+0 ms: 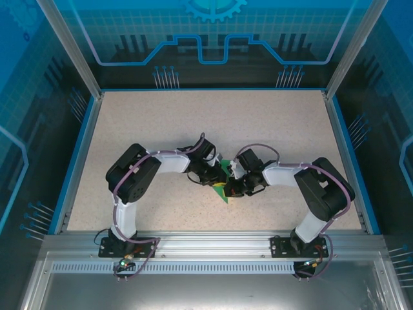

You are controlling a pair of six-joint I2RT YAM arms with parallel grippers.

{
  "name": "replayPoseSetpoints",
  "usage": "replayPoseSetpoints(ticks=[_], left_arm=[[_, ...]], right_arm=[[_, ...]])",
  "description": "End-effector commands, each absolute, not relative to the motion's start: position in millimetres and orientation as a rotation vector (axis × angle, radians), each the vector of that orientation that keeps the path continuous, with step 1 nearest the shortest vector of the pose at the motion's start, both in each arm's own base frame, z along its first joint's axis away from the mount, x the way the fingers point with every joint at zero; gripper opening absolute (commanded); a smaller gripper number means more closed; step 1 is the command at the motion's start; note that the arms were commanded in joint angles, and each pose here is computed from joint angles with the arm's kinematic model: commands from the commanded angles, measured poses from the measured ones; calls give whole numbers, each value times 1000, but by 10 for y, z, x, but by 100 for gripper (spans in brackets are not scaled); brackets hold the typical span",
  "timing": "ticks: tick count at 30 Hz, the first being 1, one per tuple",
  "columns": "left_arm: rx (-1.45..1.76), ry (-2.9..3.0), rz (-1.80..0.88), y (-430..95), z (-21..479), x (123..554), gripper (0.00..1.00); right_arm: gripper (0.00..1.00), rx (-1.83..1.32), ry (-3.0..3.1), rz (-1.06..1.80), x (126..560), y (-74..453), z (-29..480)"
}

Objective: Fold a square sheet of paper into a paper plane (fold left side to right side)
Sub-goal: Fourth fold the wing at the center of the table.

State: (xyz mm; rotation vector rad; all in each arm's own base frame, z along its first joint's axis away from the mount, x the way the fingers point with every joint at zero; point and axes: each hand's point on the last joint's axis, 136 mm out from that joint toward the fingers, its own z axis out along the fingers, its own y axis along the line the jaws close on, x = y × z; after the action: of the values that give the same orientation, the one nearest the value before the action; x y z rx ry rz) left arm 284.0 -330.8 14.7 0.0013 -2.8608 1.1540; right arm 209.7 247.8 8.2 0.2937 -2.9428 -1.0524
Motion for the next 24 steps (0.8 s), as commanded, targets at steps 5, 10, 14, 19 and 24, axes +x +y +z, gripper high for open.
replayPoseSetpoints(ticks=[5, 10, 14, 19, 24], left_arm=[[9, -3166, 774, -2796, -117, 3293, 15], [-12, -3190, 819, -2854, -2, 3457, 17], [-22, -3205, 893, -2883, 174, 3597, 21], [-23, -3204, 1155, -2897, 732, 3719, 32], [65, -3230, 1329, -2621, 1246, 3716, 44]], right_arm=[[0, 186, -2881, -713, 1668, 2040, -256], [0, 192, -2884, -731, 1679, 2062, -231], [0, 203, -2893, -810, 1734, 2146, -165], [3, 230, -2922, -1013, 1911, 2348, 61], [18, 273, -2980, -1176, 2098, 2450, 359]])
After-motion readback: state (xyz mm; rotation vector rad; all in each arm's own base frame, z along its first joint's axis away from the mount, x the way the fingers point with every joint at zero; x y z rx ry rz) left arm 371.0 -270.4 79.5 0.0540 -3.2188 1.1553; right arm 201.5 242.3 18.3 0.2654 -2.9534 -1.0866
